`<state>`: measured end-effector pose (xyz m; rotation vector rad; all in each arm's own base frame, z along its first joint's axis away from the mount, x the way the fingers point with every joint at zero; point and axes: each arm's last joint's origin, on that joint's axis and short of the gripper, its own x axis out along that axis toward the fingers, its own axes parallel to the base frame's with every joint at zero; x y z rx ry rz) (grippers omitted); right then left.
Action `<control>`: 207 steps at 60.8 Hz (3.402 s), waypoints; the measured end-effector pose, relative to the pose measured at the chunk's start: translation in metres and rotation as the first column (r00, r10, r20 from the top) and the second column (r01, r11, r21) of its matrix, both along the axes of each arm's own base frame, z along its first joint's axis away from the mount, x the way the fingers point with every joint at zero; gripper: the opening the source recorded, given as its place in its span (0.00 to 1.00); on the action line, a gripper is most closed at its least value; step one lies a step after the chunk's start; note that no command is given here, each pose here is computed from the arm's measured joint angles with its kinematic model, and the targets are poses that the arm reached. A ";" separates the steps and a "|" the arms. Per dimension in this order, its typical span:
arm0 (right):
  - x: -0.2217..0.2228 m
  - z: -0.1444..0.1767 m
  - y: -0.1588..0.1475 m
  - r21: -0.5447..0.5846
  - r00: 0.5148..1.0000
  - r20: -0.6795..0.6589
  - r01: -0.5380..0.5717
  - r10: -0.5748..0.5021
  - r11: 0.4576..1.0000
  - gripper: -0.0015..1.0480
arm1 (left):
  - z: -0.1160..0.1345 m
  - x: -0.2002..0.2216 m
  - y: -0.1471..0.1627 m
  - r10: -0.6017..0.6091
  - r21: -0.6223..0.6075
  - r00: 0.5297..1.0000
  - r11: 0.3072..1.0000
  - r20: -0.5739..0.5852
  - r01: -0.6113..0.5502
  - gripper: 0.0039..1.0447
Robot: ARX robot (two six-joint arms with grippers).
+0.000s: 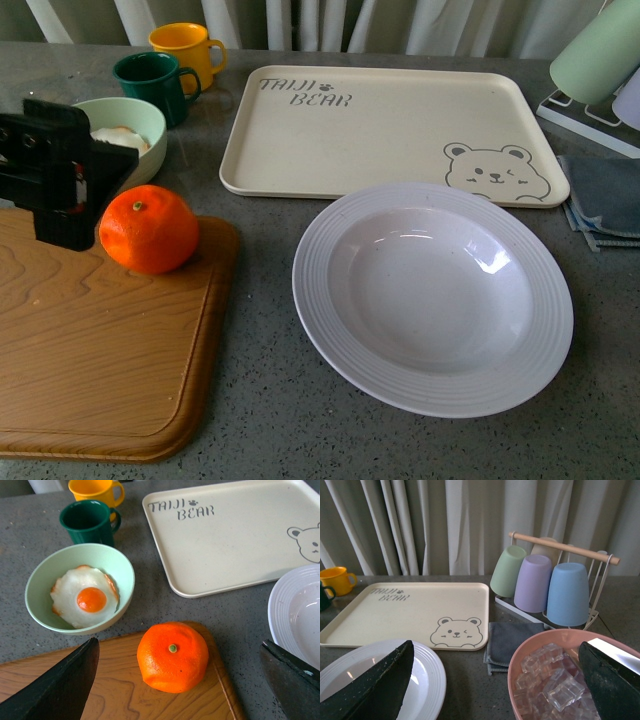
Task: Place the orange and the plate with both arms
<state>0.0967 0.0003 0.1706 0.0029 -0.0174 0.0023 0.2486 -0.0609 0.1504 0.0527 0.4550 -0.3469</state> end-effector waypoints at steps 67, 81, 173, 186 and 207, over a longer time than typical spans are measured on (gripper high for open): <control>0.000 0.000 0.000 0.000 1.000 0.000 0.000 0.000 1.000 0.91 | -0.053 0.036 -0.006 -0.034 0.029 0.989 0.999 -0.141 0.038 0.92; 0.000 0.000 0.000 0.000 1.000 0.000 0.000 0.000 1.000 0.91 | -0.058 0.044 -0.004 -0.019 0.026 0.988 0.999 -0.154 0.023 0.92; 0.000 0.000 0.000 0.000 1.000 0.000 0.000 0.000 1.000 0.91 | -0.034 0.022 -0.131 -0.439 -0.136 0.882 0.897 -0.170 0.420 0.46; 0.000 0.000 0.000 0.000 1.000 0.000 0.000 0.000 1.000 0.91 | -0.045 0.025 -0.152 -0.469 -0.150 0.863 0.882 -0.189 0.446 0.46; 0.000 0.000 0.000 0.000 1.000 0.000 0.000 0.000 1.000 0.91 | -0.062 0.032 -0.174 -0.453 -0.170 0.862 0.890 -0.230 0.422 0.56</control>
